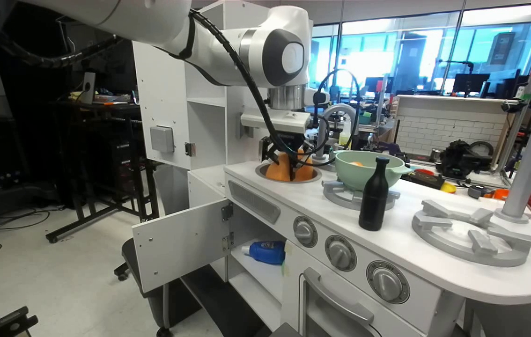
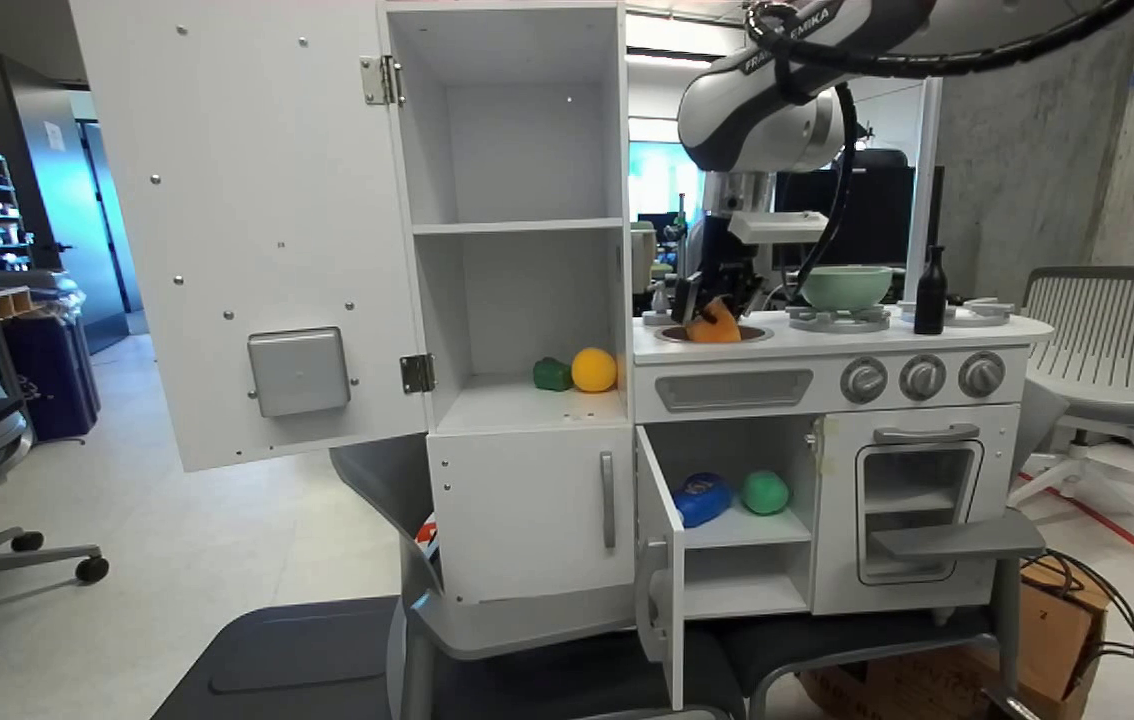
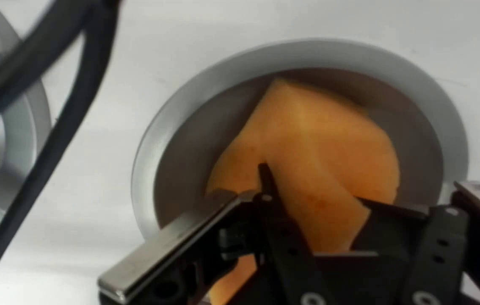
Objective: Put the sponge and bottle in the open cabinet and then close the cabinet door
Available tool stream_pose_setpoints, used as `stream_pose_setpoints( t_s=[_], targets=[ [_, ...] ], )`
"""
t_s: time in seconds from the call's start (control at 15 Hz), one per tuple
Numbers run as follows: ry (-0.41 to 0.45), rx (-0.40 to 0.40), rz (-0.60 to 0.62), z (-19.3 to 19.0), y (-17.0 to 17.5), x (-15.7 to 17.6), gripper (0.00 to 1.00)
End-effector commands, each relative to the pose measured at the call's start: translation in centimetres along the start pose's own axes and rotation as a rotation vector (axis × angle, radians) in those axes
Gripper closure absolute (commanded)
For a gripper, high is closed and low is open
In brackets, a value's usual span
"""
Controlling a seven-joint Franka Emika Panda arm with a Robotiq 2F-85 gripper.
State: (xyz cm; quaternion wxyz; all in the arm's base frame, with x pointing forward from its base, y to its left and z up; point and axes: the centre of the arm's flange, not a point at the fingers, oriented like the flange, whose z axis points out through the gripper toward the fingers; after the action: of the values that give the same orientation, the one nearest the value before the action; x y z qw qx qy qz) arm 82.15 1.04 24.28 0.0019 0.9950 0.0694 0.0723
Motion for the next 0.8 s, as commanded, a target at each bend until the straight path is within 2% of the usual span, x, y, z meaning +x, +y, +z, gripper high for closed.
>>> stream_pose_setpoints(
  t_s=[0.0, 0.33, 0.73],
  targets=[
    [0.004, 0.034, 0.001, 1.1, 2.3, 6.9, 1.0],
    [0.019, 0.005, 0.02, -3.4, 2.6, 4.0, 1.0],
    [0.02, -0.025, 0.017, -11.3, 1.8, -1.4, 1.0]
  ],
)
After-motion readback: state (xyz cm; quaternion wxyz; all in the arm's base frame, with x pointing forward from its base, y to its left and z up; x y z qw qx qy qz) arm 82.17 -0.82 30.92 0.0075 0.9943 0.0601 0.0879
